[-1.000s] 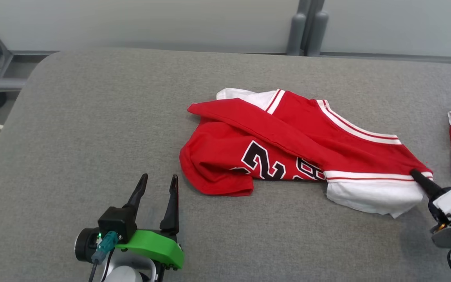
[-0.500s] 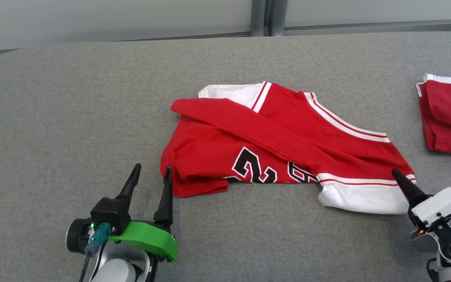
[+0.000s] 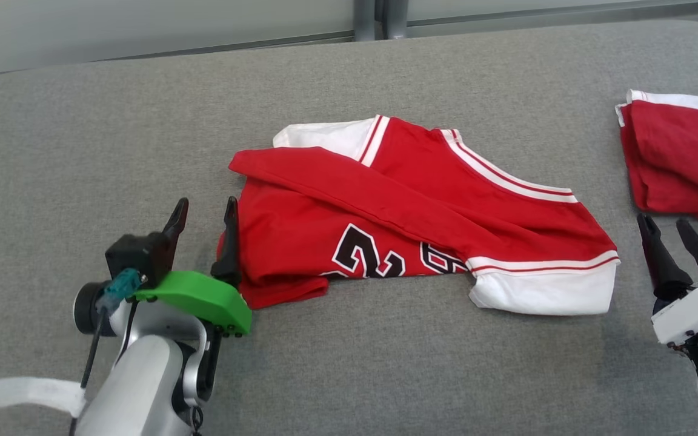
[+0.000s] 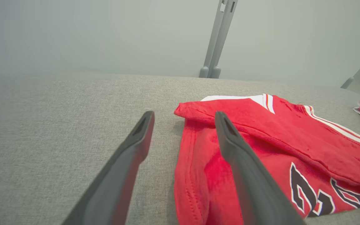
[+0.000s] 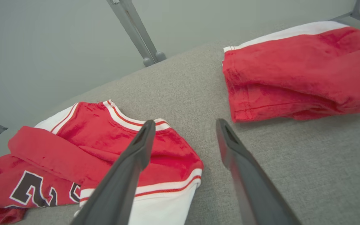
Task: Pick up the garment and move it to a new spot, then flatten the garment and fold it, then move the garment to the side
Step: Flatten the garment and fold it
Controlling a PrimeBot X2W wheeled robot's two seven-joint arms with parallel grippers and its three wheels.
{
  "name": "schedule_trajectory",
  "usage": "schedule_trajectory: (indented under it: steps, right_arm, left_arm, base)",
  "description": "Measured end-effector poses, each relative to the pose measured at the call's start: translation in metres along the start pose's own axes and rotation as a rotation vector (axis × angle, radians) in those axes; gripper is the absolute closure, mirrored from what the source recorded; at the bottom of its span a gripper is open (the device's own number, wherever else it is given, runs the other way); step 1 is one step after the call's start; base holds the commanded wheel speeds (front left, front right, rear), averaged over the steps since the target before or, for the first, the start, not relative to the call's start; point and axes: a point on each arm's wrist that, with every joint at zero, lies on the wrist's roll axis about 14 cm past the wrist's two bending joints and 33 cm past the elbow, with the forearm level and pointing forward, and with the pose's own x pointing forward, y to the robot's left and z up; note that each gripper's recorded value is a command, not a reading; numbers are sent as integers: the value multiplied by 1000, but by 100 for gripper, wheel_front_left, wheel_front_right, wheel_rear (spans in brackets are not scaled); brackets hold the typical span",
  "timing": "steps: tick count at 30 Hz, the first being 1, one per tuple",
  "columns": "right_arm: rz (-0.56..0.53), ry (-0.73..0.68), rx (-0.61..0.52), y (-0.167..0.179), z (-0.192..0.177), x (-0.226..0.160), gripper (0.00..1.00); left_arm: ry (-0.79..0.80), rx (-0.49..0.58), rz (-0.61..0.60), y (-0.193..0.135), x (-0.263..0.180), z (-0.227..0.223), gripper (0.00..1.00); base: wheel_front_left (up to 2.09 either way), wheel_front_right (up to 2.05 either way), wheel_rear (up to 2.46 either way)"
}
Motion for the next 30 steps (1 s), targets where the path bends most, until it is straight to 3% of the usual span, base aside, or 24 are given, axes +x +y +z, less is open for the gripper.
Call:
schedule_trajectory:
  steps: [4,14,23,24,25,28,29,30]
  right_arm:
    - [6,-116,-116,2,20,-10,0]
    - [-29,-325,-376,1,50,-44,0]
    - [-38,-319,-394,8,23,-59,0]
    - [-39,-311,-394,7,19,-59,0]
    - [-37,-306,-392,8,17,-59,0]
    - [-26,-304,-383,12,13,-58,0]
    - [-24,-303,-382,12,13,-57,0]
    - [-23,-301,-382,12,12,-57,0]
  left_arm:
    - [69,-52,-25,-9,24,-3,0]
    - [245,-8,-53,-17,68,-31,0]
    - [325,3,-47,-12,80,-55,0]
    - [329,-4,-47,-12,80,-56,22]
    - [331,-7,-47,-12,80,-56,38]
    - [330,-7,-46,-10,80,-56,61]
    - [332,-8,-44,-9,80,-57,65]
    - [334,-8,-45,-9,80,-57,62]
  base:
    - [0,0,0]
    - [0,0,0]
    - [0,0,0]
    - [0,0,0]
    - [0,0,0]
    - [0,0,0]
    - [0,0,0]
    - [0,0,0]
